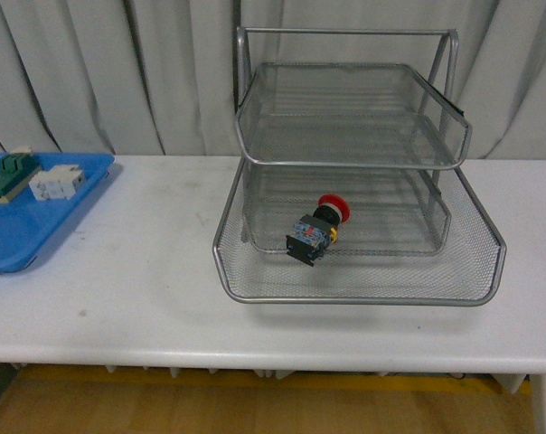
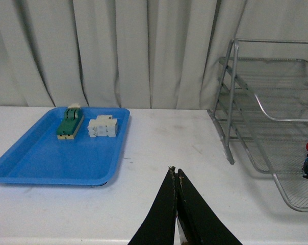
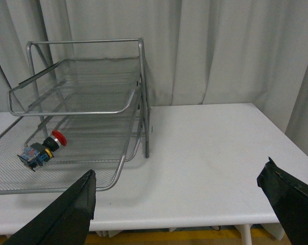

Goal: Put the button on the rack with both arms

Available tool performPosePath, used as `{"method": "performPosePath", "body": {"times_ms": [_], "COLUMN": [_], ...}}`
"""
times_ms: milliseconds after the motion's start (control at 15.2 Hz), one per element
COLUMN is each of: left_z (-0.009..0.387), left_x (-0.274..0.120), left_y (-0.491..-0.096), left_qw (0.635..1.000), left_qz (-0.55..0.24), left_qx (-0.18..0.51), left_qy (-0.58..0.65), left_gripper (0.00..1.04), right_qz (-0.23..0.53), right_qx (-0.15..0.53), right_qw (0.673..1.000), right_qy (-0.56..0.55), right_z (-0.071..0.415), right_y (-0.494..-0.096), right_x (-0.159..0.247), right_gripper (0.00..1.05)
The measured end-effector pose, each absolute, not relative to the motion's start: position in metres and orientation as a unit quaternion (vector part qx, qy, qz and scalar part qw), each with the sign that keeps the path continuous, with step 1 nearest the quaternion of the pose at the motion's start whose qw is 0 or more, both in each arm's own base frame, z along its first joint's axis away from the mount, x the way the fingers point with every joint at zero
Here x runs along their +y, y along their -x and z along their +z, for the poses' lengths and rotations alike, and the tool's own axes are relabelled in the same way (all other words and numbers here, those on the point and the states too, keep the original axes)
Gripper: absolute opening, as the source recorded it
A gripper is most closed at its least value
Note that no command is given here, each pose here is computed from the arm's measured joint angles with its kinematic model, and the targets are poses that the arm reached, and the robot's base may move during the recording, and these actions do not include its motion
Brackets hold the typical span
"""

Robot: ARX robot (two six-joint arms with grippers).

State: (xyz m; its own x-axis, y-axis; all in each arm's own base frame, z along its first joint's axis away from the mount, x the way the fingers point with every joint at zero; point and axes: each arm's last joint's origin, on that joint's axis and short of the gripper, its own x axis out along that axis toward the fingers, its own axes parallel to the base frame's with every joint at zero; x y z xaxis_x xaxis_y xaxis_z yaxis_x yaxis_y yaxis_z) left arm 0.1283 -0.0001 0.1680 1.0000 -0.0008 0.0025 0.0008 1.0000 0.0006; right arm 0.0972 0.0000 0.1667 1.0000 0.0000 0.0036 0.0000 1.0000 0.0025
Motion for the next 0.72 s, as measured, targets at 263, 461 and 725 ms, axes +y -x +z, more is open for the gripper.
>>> {"method": "performPosePath", "body": {"times_ms": [263, 461, 725], "left_z": [0.169, 0.17, 0.169], "left_x": [0.0, 0.0, 0.0], "left_y": [-0.119, -0.114, -0.109], "left_qw": [1.0, 1.0, 1.0], "left_qz": [0.0, 0.0, 0.0], "left_qx": [-0.004, -0.005, -0.005], "left_qy": [0.0, 0.0, 0.0], "left_gripper": [0.02, 0.02, 0.02], "right_qz": [0.0, 0.0, 0.0], "right_qx": [-0.002, -0.002, -0.002], "right_qw": [1.0, 1.0, 1.0], "right_qy": [-0.001, -0.001, -0.001], "right_z": [0.167, 0.167, 0.167], "right_y": [-0.097, -0.097, -0.097], "right_x": [0.0, 0.0, 0.0], "right_gripper": [0.98, 0.98, 0.98]}}
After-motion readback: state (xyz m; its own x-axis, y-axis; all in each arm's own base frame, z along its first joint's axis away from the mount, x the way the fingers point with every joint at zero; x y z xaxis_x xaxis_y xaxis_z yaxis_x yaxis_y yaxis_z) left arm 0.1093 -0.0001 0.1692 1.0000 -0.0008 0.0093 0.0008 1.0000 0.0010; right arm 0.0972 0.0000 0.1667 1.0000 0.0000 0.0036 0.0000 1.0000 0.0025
